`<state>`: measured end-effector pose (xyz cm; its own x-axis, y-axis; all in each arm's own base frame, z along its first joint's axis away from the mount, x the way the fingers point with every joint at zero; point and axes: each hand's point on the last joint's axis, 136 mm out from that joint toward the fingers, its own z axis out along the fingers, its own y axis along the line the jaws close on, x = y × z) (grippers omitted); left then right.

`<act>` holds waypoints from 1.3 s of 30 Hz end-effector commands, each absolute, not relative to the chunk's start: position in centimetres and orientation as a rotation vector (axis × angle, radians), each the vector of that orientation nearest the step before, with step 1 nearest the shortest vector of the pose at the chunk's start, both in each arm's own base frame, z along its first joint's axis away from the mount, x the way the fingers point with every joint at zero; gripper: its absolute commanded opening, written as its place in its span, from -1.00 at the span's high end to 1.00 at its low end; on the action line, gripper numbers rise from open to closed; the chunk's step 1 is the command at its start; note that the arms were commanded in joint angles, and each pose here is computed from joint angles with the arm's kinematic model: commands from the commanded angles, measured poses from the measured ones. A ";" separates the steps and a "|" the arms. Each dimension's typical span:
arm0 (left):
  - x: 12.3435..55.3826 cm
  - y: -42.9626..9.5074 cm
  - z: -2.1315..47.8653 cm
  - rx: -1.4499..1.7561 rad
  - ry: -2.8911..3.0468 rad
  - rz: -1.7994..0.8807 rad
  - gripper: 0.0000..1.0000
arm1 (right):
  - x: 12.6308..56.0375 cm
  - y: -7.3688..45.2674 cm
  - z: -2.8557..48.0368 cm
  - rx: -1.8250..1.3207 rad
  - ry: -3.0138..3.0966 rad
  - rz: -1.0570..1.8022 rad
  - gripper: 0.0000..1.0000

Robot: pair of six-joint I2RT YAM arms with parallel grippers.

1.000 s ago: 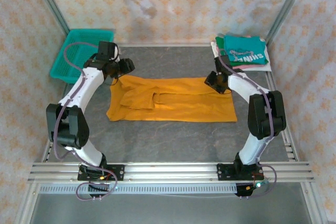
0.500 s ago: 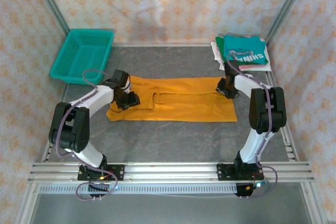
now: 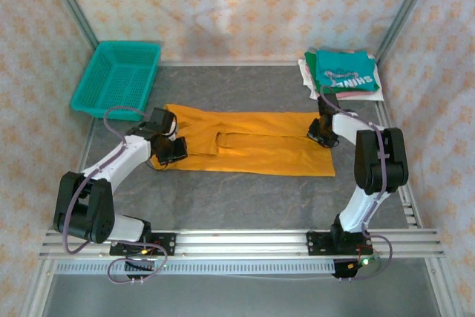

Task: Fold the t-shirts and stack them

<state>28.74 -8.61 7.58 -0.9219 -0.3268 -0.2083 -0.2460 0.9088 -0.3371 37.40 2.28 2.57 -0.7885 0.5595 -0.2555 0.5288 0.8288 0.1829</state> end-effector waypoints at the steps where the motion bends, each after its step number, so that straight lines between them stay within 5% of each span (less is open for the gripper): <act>1: 29.5 -8.1 9.2 -0.451 2.769 -0.434 0.81 | 36.3 1.7 3.6 0.829 2.709 0.109 0.49; 3: 30.1 -8.5 9.7 -0.456 2.747 -0.472 0.70 | 36.5 2.3 4.5 0.818 2.690 0.170 0.47; 15: 37.4 -9.2 11.1 -0.512 2.608 -0.491 0.73 | 40.2 4.8 7.9 0.659 2.677 0.184 0.45; 25: 41.9 -7.9 4.0 -0.704 2.652 -0.336 0.82 | 42.6 5.3 3.8 0.585 2.762 0.058 0.45; 34: 44.3 -7.6 0.6 -0.689 2.711 -0.236 0.84 | 37.5 4.0 0.7 0.632 2.859 -0.032 0.44; 39: 49.2 -9.6 2.3 -0.497 2.712 -0.270 0.83 | 33.0 4.5 0.3 0.700 2.885 0.014 0.44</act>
<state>47.67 -9.51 2.50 -0.8374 -0.4566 -0.3005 -0.3688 0.8777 -0.3061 37.86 5.03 2.11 -0.8617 0.4291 -0.2707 0.4125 0.9032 0.1186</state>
